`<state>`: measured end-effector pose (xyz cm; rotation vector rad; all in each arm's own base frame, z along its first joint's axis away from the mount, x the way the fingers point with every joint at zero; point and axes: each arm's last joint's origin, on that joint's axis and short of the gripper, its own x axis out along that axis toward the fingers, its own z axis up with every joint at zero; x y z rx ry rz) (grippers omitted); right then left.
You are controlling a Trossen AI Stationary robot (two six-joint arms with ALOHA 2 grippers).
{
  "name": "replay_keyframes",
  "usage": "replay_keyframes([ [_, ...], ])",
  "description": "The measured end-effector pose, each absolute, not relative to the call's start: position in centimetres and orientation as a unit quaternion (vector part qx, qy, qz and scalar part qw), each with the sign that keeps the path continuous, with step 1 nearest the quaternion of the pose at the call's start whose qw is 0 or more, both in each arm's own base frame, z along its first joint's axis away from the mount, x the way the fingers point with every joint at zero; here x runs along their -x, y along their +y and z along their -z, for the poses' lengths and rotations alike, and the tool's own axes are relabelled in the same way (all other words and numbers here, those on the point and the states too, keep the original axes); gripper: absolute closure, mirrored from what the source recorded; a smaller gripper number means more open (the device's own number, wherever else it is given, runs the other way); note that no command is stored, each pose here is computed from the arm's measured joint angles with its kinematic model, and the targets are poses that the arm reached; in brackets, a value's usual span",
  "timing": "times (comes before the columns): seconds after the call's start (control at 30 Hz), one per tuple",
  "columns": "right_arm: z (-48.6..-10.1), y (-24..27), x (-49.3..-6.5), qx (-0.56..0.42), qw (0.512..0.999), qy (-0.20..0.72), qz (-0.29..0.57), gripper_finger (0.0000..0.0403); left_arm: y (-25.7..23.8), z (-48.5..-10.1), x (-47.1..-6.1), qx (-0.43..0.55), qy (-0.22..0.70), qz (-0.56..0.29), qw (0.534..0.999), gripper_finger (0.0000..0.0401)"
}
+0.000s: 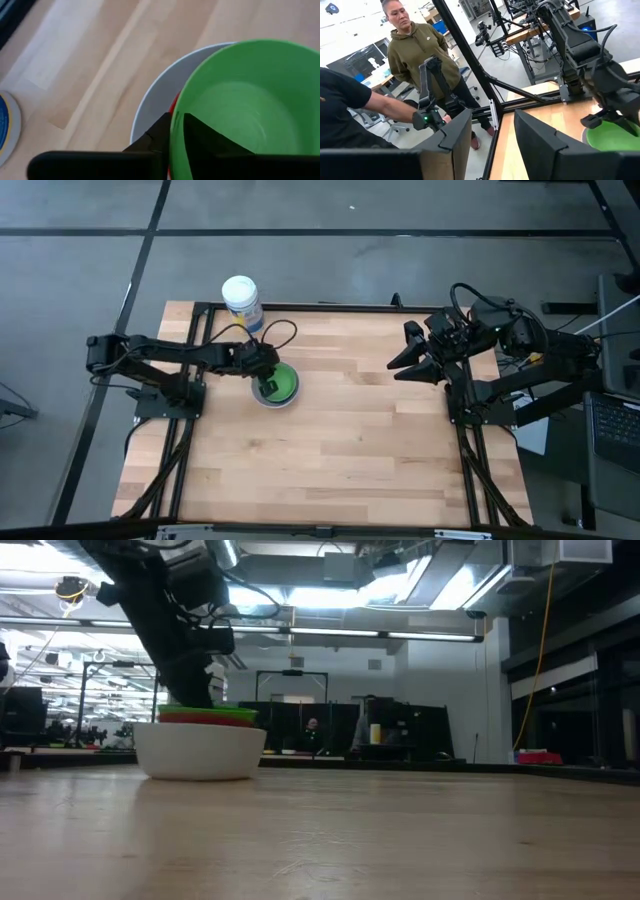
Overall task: Nest bowls inside each other
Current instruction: Stack the green bowl on the red bowl
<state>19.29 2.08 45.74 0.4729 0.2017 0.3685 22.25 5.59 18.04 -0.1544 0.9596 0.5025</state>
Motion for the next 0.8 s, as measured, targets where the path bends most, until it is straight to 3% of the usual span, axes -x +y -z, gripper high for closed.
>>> replay_keyframes([
  [0.43, -45.7, 2.7, -19.2, -0.238, 0.946, 0.105, -0.195, 0.0254, 6.8, -17.2, -21.8, 0.123, 0.419, -0.240, 0.867, 0.0337],
  [0.8, -45.6, 3.3, -19.2, -0.241, 0.947, 0.109, -0.183, 0.0242, 5.2, -20.4, -20.7, 0.100, 0.396, -0.237, 0.882, 0.0340],
])
